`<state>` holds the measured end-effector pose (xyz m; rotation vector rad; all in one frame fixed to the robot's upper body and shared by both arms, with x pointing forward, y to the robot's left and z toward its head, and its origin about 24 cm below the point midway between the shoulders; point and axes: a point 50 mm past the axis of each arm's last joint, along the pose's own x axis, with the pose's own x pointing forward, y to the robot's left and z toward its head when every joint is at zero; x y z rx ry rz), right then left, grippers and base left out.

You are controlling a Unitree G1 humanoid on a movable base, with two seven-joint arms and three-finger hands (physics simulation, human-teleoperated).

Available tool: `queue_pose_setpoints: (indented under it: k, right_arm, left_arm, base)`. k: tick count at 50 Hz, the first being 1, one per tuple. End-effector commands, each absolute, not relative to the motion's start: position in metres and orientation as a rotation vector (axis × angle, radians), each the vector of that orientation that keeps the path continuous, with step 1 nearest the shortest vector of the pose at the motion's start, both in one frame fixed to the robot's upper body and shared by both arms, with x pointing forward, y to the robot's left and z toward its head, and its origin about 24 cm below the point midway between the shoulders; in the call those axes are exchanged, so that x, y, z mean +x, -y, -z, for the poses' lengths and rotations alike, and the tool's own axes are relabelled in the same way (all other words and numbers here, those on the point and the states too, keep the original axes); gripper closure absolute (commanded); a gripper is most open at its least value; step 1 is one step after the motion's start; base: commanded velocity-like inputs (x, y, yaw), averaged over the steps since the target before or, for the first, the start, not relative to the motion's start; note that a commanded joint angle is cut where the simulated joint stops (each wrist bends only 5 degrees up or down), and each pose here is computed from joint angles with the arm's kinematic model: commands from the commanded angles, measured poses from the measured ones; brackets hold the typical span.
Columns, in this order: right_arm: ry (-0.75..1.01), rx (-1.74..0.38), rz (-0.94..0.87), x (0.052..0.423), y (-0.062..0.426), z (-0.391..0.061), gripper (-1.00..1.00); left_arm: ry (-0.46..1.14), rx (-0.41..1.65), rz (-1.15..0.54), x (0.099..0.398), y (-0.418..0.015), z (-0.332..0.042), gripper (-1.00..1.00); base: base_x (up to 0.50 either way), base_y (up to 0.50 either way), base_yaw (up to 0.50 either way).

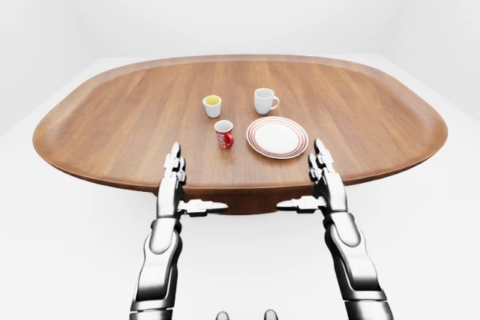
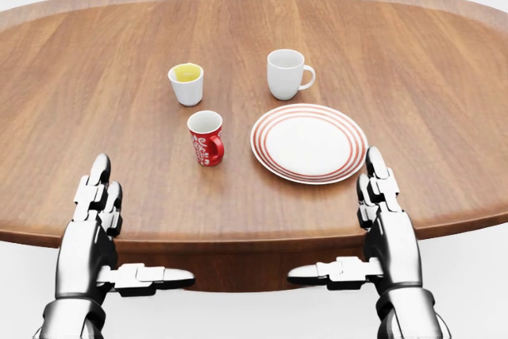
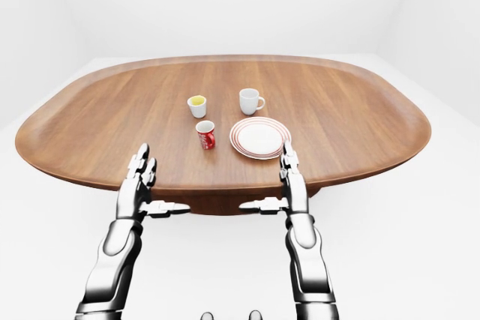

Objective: Pick up the red mug and put it on the plate

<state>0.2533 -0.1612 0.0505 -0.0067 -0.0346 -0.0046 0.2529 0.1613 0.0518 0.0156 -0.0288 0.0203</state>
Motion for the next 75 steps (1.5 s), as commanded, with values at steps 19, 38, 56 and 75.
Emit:
queue_pose_setpoints:
  k: [19, 38, 56, 75]
  right_arm:
    - [0.133, -0.011, 0.021, 0.294, 0.175, -0.094, -1.0]
    - [0.266, -0.059, 0.045, 0.309, 0.188, -0.135, -1.0]
    - [0.359, -0.096, 0.039, 0.304, 0.189, -0.157, -1.0]
    - [0.462, -0.12, 0.032, 0.295, 0.19, -0.181, -1.0]
  left_arm:
    - [0.266, 0.074, -0.016, 0.293, -0.181, -0.128, -1.0]
    - [0.379, 0.103, -0.009, 0.314, -0.186, -0.168, -1.0]
    - [0.402, 0.115, -0.014, 0.317, -0.186, -0.176, -1.0]
    - [0.507, 0.126, -0.015, 0.302, -0.188, -0.196, -1.0]
  base:
    - [0.0, 0.0, 0.0]
    - [0.0, 0.0, 0.0]
    - [0.0, 0.0, 0.0]
    - [0.0, 0.0, 0.0]
